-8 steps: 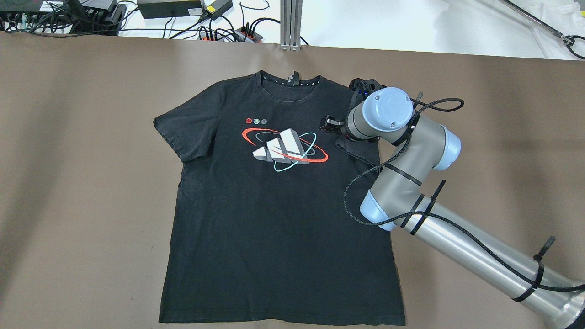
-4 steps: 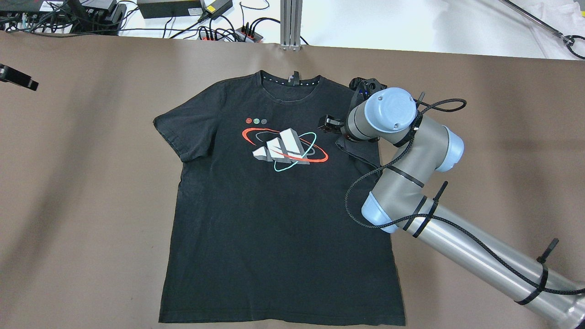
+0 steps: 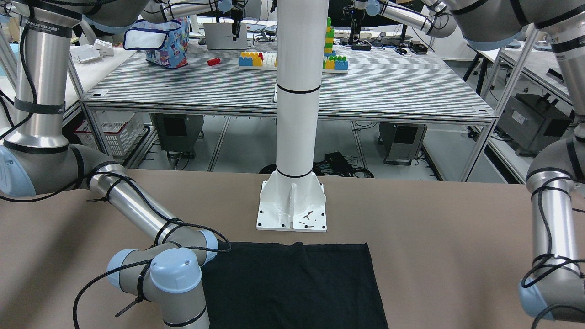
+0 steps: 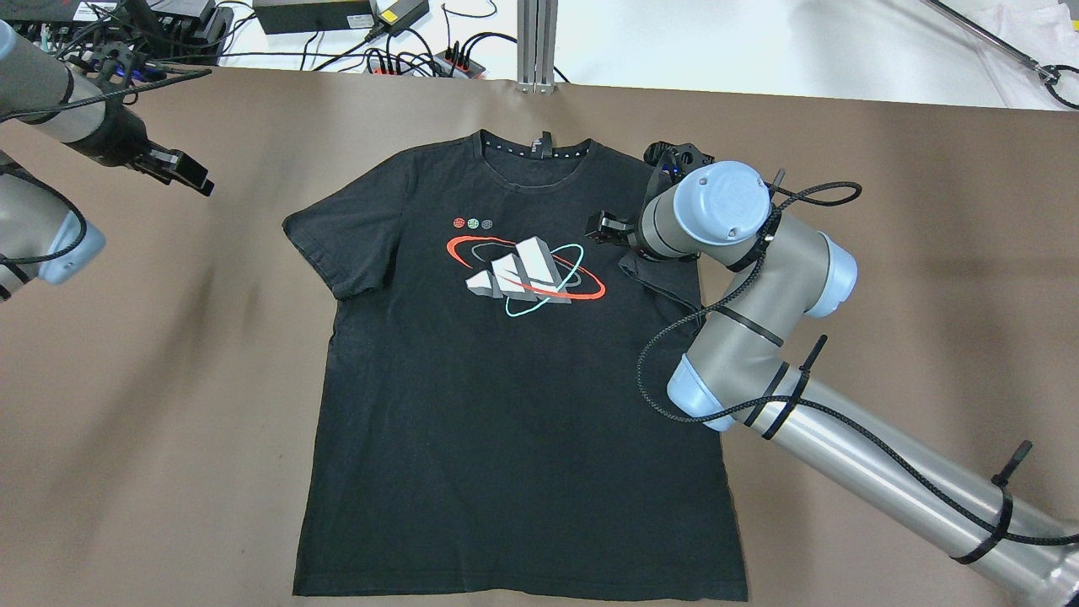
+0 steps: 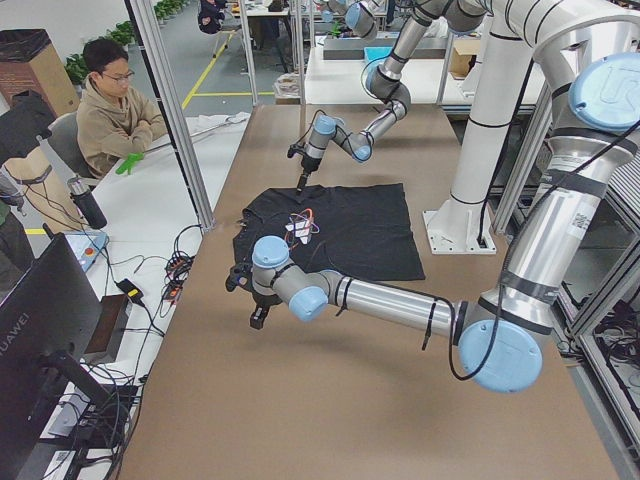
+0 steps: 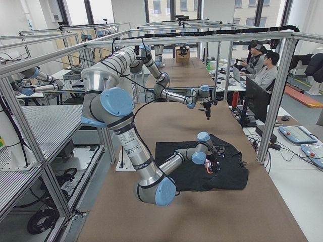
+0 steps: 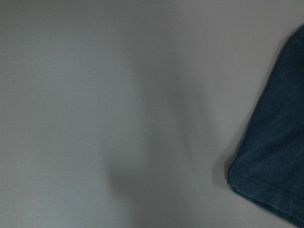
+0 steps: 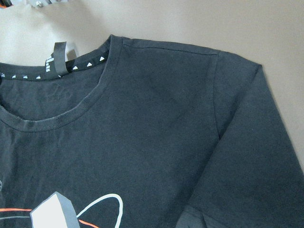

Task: Fold clothes
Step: 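Bring the left gripper in to the shirt's other shoulder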

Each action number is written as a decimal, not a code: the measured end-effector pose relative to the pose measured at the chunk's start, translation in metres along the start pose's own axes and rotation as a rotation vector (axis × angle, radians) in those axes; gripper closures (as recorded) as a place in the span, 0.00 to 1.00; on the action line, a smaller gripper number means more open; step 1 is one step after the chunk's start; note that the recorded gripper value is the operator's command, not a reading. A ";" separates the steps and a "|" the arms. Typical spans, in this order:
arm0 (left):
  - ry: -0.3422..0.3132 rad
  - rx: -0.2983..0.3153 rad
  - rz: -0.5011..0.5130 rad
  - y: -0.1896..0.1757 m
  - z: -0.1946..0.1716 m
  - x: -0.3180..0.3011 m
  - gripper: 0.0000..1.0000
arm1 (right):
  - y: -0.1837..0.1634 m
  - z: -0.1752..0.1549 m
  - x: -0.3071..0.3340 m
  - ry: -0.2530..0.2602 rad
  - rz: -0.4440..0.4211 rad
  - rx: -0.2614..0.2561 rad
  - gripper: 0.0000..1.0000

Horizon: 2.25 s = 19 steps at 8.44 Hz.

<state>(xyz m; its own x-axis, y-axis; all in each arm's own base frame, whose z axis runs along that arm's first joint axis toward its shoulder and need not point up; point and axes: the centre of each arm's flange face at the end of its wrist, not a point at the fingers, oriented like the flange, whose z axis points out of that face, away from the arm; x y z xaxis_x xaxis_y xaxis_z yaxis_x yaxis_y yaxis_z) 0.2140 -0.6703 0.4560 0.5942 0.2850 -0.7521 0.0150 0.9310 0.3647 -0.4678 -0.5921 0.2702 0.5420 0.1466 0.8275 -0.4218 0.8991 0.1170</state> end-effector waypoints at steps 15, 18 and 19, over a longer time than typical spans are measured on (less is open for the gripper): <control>0.029 -0.040 -0.075 -0.019 0.110 0.086 0.57 | 0.003 0.007 0.015 0.014 -0.015 -0.004 0.05; 0.023 -0.043 -0.080 -0.016 0.113 0.083 0.57 | 0.003 0.006 0.014 0.009 -0.012 -0.003 0.05; 0.022 -0.044 -0.081 -0.015 0.114 0.082 0.61 | 0.003 0.006 0.014 0.009 -0.010 -0.002 0.05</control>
<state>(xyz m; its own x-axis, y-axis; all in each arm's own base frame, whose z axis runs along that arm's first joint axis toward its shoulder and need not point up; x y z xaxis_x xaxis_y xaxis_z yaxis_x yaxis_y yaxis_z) 0.3537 -0.6867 0.4515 0.5746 0.2127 -0.7903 0.0265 0.9603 0.2777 -0.4657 -0.5902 0.2853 0.5525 0.1408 0.8215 -0.4144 0.9016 0.1242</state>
